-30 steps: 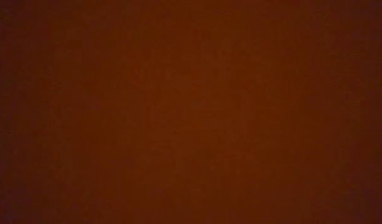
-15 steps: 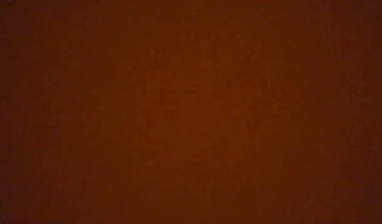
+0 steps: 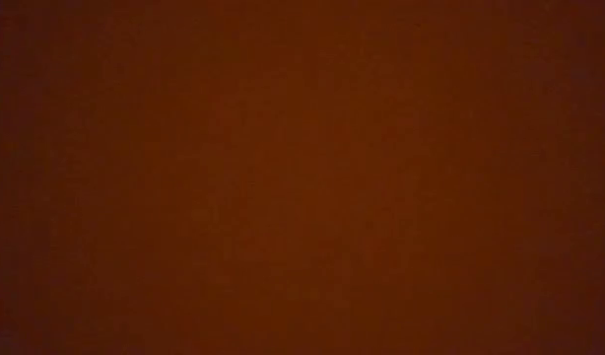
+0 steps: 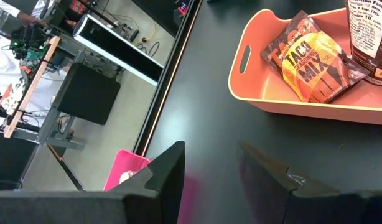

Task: Sort spices by type
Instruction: Put the yellow seasoning bottle into the blue bin

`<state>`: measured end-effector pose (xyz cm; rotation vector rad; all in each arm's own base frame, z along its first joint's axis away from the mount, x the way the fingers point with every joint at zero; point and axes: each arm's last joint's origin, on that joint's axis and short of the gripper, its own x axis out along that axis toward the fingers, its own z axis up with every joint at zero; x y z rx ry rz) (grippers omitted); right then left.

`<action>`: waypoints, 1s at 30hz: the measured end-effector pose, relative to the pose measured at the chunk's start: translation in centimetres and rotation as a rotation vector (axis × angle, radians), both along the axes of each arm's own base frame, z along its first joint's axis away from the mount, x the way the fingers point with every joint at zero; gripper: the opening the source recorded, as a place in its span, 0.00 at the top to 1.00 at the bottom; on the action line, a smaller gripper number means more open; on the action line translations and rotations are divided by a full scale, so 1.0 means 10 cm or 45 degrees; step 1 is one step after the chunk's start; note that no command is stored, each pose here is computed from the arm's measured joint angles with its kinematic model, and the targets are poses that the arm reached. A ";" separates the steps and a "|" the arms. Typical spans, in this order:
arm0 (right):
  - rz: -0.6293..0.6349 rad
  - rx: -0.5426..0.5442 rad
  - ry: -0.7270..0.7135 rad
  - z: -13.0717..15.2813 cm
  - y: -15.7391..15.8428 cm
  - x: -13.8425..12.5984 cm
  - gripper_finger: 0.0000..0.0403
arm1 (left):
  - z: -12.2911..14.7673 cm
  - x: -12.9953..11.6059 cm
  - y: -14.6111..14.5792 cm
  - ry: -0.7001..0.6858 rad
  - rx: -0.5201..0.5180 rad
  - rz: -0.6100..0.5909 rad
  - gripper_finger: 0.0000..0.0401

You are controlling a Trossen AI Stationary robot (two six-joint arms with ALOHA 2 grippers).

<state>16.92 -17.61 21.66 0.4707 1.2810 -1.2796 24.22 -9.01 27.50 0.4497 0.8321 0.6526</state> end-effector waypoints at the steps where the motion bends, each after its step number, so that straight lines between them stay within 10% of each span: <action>1: -0.002 0.001 0.010 -0.01 -0.01 0.00 0.98 | 0.00 0.00 0.00 0.000 0.000 0.000 0.68; 30: 0.059 -0.005 0.091 0.07 0.21 0.06 0.98 | 0.01 0.02 -0.01 -0.037 -0.021 -0.001 0.68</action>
